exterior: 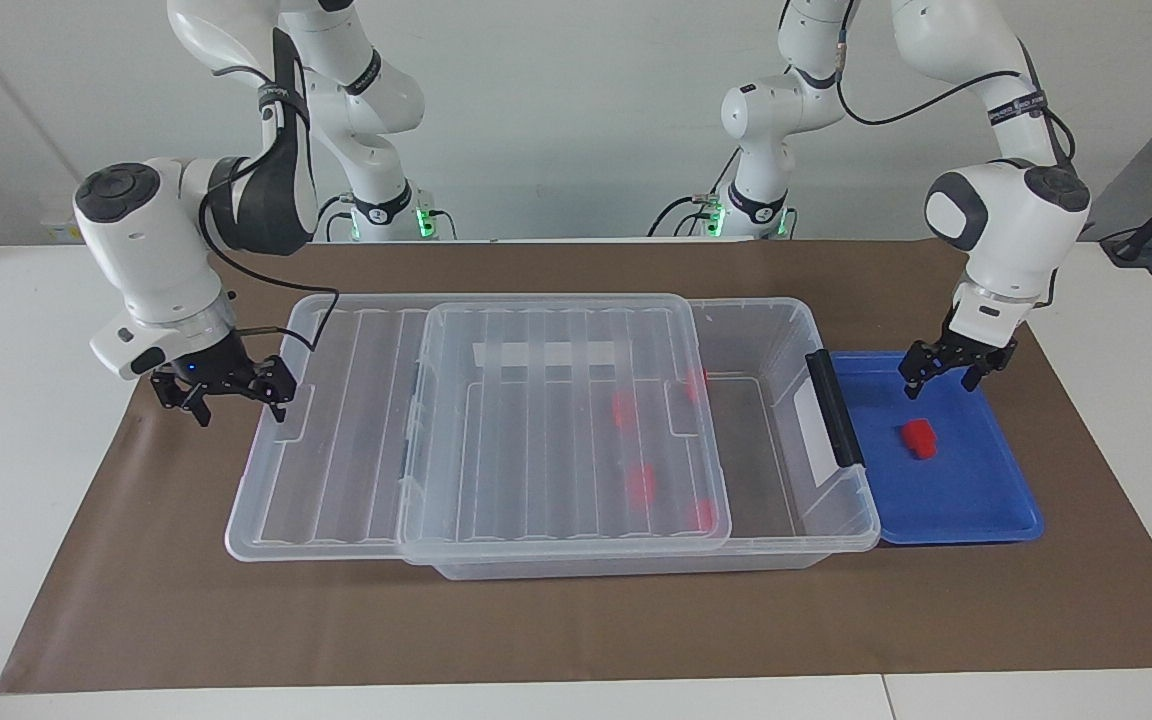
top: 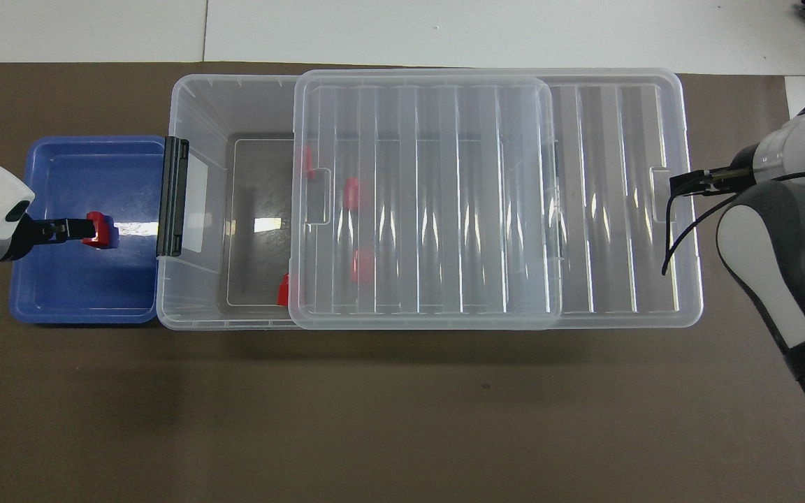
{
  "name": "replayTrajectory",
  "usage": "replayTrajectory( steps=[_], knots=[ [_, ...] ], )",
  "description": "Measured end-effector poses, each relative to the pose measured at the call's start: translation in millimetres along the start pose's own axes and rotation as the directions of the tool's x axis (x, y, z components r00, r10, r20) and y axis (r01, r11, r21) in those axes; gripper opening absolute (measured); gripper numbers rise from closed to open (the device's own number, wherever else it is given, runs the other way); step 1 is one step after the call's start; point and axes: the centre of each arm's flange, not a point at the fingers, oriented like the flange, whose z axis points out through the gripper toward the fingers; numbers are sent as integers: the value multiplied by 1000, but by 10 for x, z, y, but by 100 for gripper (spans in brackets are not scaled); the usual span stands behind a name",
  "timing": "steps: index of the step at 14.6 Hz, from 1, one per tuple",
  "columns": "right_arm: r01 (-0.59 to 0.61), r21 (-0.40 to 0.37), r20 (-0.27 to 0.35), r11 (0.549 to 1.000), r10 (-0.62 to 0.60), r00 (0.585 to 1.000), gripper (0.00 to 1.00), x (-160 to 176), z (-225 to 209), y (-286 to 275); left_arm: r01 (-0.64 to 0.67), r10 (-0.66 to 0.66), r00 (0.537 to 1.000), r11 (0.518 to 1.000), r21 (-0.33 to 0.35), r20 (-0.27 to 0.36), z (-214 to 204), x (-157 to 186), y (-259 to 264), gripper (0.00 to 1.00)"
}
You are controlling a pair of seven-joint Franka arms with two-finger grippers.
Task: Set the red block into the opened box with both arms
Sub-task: 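Grasp the red block in the blue tray with the left gripper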
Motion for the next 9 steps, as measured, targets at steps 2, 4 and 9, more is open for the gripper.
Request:
replayTrajectory(
  steps=[2,4,9],
  knots=[
    [4,-1,5,1000,-4,1000,100,-12,5,60,6,-6,1000,1000,-1,-8,242,13,-30,100],
    [7,-10,10,1000,-7,1000,100,-20,3,96,9,-9,1000,1000,-3,-12,472,17,-38,100],
    [15,-23,19,1000,-15,1000,100,-25,-10,106,46,-46,999,999,-7,12,691,-19,-31,100]
  ],
)
